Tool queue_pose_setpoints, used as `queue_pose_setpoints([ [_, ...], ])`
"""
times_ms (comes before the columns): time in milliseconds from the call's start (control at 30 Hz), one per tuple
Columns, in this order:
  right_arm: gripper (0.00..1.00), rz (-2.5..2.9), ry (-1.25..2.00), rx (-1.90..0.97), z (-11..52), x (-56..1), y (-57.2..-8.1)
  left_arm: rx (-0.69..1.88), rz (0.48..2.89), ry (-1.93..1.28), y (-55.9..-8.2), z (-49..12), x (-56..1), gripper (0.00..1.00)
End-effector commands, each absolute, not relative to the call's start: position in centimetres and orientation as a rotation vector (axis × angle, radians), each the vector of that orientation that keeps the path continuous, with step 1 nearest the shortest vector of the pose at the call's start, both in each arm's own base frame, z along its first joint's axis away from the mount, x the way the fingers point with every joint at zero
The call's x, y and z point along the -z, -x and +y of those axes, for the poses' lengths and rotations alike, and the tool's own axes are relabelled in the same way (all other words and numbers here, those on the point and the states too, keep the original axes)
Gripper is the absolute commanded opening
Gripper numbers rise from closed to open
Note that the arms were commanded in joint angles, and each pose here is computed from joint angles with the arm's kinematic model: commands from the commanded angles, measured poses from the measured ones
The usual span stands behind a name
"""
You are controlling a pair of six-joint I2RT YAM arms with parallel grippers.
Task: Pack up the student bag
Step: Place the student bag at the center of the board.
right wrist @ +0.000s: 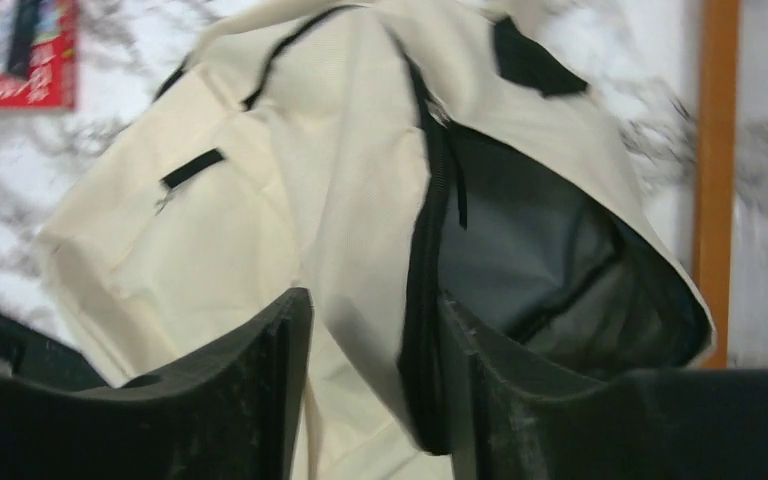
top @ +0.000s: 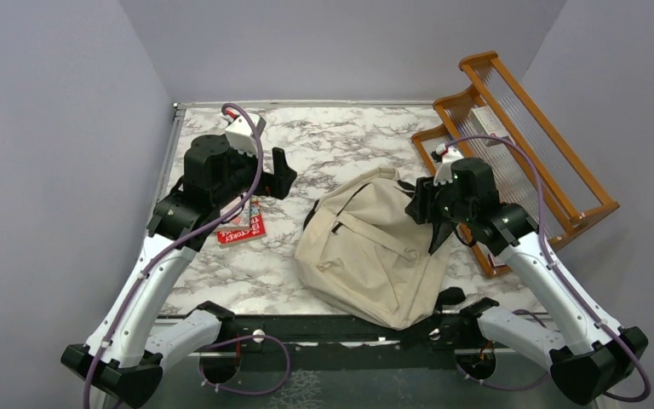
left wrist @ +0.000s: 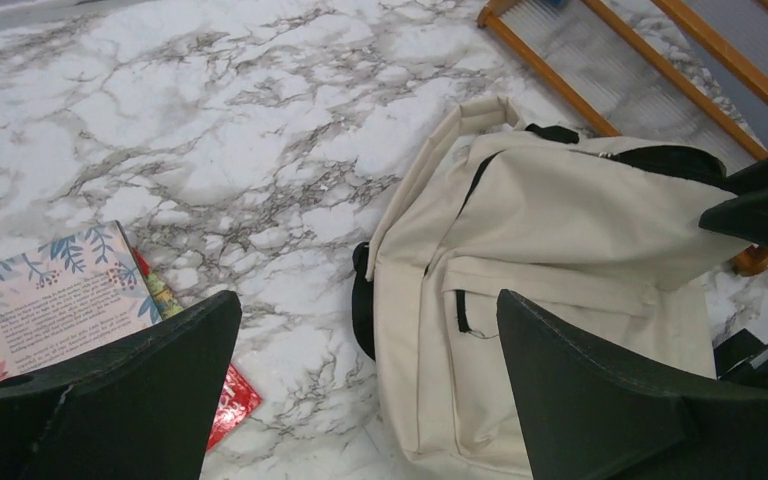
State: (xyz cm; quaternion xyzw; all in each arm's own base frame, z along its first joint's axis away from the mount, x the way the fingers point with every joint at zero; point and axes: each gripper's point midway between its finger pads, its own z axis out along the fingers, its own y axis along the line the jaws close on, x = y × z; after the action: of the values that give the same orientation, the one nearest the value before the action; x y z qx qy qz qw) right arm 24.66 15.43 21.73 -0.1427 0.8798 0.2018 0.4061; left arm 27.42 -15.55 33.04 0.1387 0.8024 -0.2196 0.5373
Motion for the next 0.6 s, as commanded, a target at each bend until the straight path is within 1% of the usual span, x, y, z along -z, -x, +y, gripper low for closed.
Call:
queue_pose_setpoints([
  [0, 0.57, 2.239, 0.009, -0.235, 10.8, -20.5, -26.2, 0.512, 1.902, -0.315, -28.1, -15.5, -32.5, 0.99],
  [67, 0.63, 2.239, -0.099, -0.184, 9.7, -20.0, -26.3, 0.507, 1.91, -0.316, -28.2, -15.5, -32.1, 0.99],
  [167, 0.68, 2.233, -0.289, -0.143, 8.3, -19.3, -25.9, 0.5, 1.921, -0.316, -28.1, -15.4, -31.4, 0.99],
  [200, 0.75, 2.237, -0.336, -0.136, 7.9, -19.0, -25.5, 0.5, 1.923, -0.314, -28.0, -15.3, -31.2, 0.99],
  [233, 0.85, 2.234, -0.389, -0.127, 7.5, -18.7, -25.2, 0.499, 1.928, -0.313, -28.0, -15.3, -30.9, 0.99],
  [267, 0.9, 2.232, -0.441, -0.107, 7.0, -18.3, -24.8, 0.499, 1.932, -0.311, -28.0, -15.3, -30.7, 0.99],
  [333, 0.97, 2.222, -0.552, -0.065, 5.7, -17.7, -23.9, 0.499, 1.939, -0.31, -27.9, -15.3, -30.2, 0.99],
  [400, 1.0, 2.215, -0.63, -0.022, 4.7, -17.2, -23.1, 0.5, 1.945, -0.311, -27.8, -15.2, -29.7, 0.99],
  [567, 1.0, 2.231, -0.682, -0.015, 4.4, -15.4, -22.2, 0.499, 1.956, -0.313, -27.8, -15.3, -28.9, 0.99],
])
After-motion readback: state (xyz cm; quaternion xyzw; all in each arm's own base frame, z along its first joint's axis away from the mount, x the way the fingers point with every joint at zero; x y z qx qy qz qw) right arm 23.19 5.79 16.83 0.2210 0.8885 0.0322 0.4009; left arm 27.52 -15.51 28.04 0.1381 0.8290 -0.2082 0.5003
